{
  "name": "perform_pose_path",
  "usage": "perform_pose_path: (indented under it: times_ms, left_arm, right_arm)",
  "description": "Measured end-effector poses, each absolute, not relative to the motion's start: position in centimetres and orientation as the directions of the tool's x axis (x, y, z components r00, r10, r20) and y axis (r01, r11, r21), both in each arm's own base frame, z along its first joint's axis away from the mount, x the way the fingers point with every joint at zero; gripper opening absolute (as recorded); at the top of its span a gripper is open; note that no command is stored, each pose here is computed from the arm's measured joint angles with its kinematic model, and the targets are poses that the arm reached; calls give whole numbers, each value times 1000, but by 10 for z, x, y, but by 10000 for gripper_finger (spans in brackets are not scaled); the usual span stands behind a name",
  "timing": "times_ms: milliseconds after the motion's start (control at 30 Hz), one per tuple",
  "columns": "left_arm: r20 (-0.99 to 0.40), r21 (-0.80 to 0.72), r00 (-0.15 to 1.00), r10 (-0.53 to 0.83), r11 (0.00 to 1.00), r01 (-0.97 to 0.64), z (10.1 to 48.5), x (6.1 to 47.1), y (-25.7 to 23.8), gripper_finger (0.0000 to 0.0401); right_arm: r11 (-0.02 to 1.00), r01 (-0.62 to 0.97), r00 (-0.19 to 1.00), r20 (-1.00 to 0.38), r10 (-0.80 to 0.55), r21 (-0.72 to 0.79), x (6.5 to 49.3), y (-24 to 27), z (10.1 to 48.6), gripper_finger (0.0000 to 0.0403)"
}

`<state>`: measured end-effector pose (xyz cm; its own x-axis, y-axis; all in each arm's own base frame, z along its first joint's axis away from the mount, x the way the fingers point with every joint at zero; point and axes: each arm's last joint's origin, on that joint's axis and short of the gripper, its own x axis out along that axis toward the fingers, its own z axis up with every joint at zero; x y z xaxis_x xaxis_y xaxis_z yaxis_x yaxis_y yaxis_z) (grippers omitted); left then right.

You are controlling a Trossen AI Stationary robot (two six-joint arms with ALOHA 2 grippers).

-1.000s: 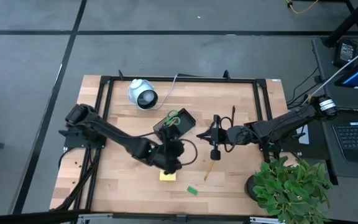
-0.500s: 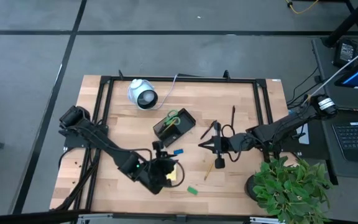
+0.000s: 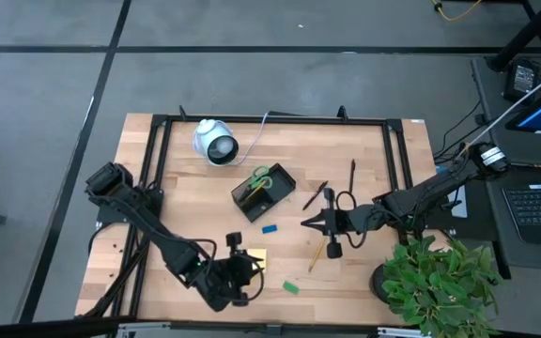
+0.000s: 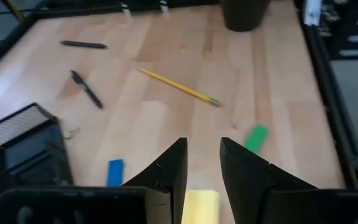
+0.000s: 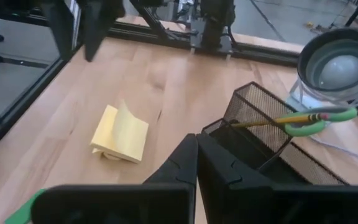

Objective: Pick and place office supplies into organizer
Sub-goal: Put the yellow sticky note pad into the black desk organizer

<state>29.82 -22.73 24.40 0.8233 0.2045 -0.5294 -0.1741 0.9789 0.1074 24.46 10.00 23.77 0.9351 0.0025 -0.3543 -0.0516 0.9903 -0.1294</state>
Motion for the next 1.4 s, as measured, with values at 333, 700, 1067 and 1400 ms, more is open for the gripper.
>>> perform_pose_path:
  times_ms: [333,700,1067,1400]
  left_arm:
    - [-530,187,828,182,978,-96,238,285,-240,91]
    - [-489,131,846,213,977,-169,211,267,-245,91]
    - [-557,29,822,118,992,-122,210,277,-239,91]
    - [-545,120,835,81,993,-18,226,283,-257,91]
  right_arm:
    - [990,-53,928,-373,0,-134,244,100,236,8]
    - [988,-128,918,-387,85,-87,243,102,235,8]
    - [991,-118,911,-404,83,-63,243,102,234,8]
    - [996,-87,911,-403,83,9,243,102,234,8]
